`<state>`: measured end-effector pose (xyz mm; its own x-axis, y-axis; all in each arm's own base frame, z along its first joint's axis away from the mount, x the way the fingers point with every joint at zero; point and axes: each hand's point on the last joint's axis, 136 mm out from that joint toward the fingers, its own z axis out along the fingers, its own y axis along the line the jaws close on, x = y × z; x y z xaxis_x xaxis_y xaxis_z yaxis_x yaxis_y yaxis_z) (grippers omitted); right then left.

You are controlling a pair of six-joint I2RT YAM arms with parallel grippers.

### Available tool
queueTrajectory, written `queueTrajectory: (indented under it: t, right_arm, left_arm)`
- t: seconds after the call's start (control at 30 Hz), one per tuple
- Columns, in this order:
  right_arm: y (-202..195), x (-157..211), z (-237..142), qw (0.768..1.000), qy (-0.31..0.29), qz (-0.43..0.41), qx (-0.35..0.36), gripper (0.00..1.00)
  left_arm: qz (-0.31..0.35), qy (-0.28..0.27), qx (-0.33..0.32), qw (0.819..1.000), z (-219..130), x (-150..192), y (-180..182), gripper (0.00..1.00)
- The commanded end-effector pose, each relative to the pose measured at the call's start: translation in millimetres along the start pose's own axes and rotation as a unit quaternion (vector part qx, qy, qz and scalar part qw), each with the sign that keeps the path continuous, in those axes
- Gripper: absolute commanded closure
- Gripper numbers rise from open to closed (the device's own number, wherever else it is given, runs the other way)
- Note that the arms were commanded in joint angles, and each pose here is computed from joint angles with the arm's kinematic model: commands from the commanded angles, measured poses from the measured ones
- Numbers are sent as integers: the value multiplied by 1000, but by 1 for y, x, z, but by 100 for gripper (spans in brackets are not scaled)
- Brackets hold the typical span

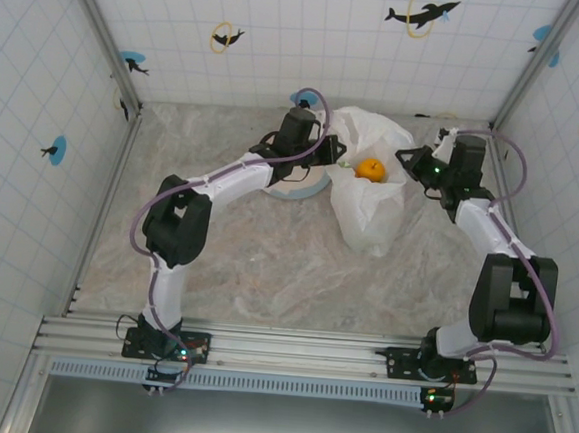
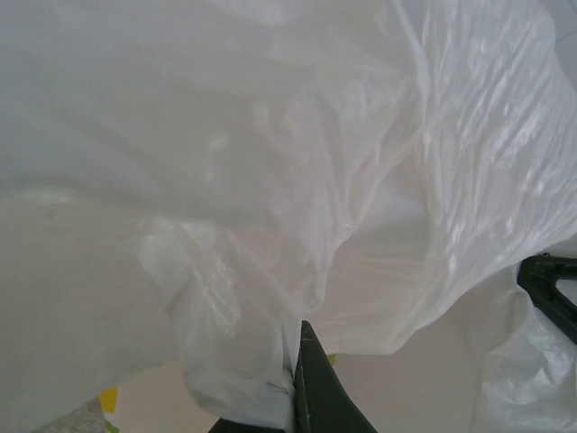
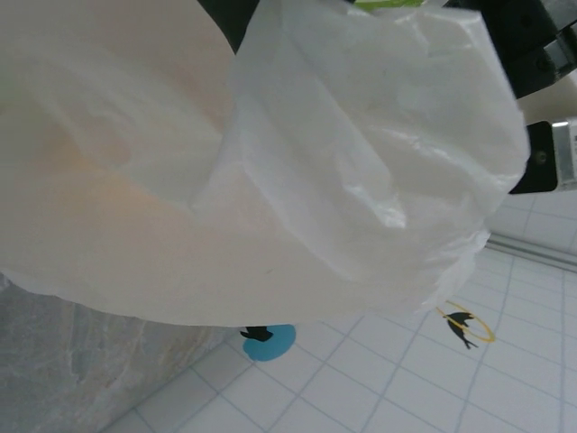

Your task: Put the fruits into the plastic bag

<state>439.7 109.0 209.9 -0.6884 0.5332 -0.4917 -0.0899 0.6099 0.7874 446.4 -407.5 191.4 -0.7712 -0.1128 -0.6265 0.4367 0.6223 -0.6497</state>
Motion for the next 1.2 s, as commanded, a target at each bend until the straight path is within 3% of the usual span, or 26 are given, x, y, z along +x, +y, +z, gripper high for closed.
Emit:
queueTrajectory:
  t: [0.0,0.23,0.53,0.7,0.87,1.03,1.17]
  right_arm:
    - [5,-8,4,1000,-9,-8,-13,93]
    - [17,-22,-11,999,-26,-29,-11,76]
    - [38,-48,-48,996,-67,-52,-9,44]
    - [54,-63,-74,993,-98,-69,-12,27]
    - [60,-67,-98,988,-122,-97,8,17]
    - [36,-61,-121,976,-146,-132,96,9]
    - [0,-43,-136,960,-162,-148,174,0]
  left_arm:
    - [5,-11,18,1000,-2,-14,-12,87]
    - [30,-28,27,999,-24,-23,-25,53]
    - [76,-48,9,996,-64,-21,-30,24]
    - [101,-69,-24,992,-92,-18,-23,14]
    - [125,-94,-62,986,-122,-16,-15,7]
    - [142,-140,-108,974,-164,-14,-4,3]
    - [146,-180,-187,955,-205,6,34,2]
